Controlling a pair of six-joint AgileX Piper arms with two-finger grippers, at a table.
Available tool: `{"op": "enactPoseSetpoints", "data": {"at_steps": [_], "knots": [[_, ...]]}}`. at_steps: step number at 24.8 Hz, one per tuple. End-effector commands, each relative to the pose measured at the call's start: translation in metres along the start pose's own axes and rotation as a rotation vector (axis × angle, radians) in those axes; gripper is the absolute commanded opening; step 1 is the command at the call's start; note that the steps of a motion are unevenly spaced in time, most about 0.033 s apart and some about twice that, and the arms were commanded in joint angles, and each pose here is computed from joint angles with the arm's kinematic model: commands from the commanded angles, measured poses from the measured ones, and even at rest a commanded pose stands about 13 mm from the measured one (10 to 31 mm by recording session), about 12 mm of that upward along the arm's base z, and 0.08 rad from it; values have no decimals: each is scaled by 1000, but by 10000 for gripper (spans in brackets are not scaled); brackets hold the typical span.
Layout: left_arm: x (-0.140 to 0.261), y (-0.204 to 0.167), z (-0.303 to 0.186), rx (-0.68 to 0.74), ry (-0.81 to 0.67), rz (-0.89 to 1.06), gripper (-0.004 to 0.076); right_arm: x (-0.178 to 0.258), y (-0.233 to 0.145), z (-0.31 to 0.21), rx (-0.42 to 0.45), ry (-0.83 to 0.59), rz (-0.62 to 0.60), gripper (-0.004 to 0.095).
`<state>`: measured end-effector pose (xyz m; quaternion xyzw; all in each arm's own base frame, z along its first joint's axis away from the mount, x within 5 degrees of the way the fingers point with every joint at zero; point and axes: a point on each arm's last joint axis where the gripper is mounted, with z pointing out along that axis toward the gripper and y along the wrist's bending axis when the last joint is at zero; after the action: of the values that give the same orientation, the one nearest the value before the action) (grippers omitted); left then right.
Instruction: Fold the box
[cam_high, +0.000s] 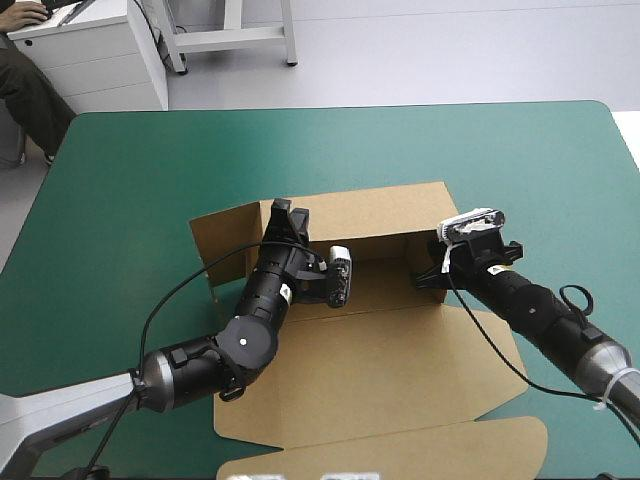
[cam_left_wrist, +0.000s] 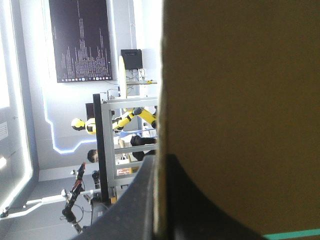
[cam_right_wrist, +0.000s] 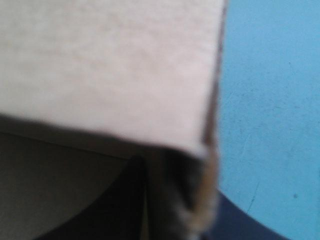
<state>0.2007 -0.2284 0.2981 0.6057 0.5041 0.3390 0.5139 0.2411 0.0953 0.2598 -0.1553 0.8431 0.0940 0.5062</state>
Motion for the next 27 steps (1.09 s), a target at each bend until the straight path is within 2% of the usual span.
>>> {"op": "enactPoseSetpoints", "data": {"at_steps": [1,6,9,11,15,17,25,27], "knots": [[-2,25,-8,-123,-27,21,-10,-14,-1,-8,16,-67,1,-8],[-2,26,-8,-126,-22,21,-8,-14,-1,-8,16,-67,1,-20],[-2,25,-8,-124,-25,21,40,-14,-1,-8,16,-67,10,-20],[-3,25,-8,-120,-32,21,116,-14,-1,-8,18,-68,36,-20],[-4,24,-8,-107,-54,-3,358,-15,-1,-8,21,-70,36,-20],[-5,24,-8,-106,-57,-14,442,-15,-2,-8,23,-71,36,-20],[-29,19,-31,-144,-103,4,454,-30,-12,2,142,-150,13,-19],[-36,19,-41,-171,-103,6,454,-42,-17,9,199,-197,12,-18]]}}
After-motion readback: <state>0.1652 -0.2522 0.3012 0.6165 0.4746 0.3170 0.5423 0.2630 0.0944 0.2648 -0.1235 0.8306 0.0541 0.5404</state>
